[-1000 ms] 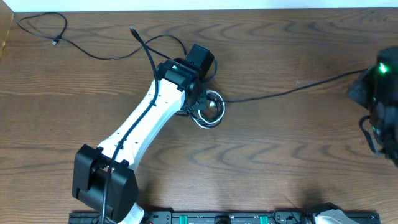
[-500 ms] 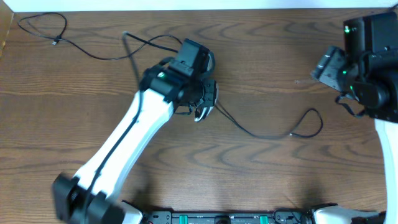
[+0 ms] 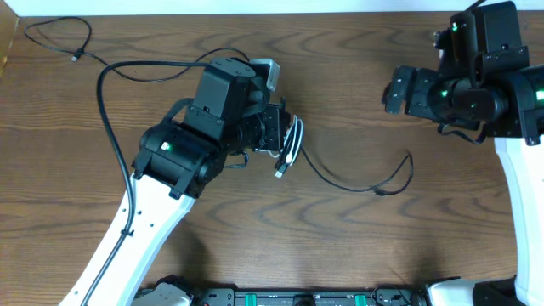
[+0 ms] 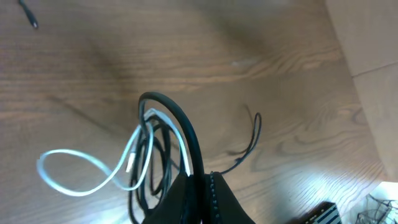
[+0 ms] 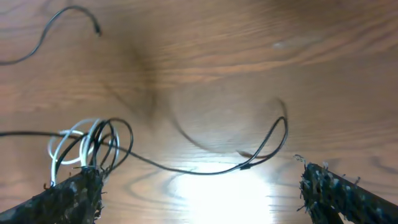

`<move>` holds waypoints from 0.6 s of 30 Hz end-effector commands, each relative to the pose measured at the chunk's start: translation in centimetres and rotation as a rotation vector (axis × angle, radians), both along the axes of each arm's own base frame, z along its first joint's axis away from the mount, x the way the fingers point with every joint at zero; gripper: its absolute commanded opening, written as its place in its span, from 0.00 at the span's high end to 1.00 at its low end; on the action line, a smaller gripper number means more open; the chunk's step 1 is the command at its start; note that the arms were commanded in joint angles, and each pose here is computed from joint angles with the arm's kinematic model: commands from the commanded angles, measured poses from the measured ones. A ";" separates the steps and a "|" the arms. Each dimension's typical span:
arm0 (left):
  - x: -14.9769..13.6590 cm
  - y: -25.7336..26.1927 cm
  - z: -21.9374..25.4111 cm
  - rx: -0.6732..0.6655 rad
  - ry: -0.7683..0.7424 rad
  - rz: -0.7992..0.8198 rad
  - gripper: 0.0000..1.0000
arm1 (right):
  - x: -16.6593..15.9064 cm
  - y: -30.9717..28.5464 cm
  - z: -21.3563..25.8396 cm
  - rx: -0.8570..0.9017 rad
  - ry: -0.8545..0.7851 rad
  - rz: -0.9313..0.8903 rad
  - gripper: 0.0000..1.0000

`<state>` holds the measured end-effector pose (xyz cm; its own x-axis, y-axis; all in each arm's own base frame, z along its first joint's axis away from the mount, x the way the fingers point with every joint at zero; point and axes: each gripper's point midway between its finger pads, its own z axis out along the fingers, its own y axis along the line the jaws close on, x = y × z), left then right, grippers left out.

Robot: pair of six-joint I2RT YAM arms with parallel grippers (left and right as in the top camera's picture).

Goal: Untangle cables

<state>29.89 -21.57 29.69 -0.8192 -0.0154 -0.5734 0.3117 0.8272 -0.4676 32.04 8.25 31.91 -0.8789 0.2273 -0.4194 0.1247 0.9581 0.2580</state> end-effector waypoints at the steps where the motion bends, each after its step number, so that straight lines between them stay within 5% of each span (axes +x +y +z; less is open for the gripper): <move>1: -0.6 -0.8 2.5 -0.096 -0.041 -0.042 0.92 | -0.2 1.5 -0.1 0.049 0.008 0.104 0.01; 6: -0.7 -2.6 5.0 -0.231 -0.063 -0.083 0.92 | -0.6 3.7 -2.0 0.102 0.046 0.235 0.01; 18: -1.5 -4.0 6.7 -0.320 -0.076 -0.166 0.93 | -0.3 9.2 -9.8 0.324 0.120 0.396 0.01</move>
<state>29.31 -25.30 35.07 -0.7834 -0.0719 -0.6174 0.4471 0.6248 -0.6401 33.05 15.08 23.42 -0.9472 0.0246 -0.3196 -0.1336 0.8759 0.4635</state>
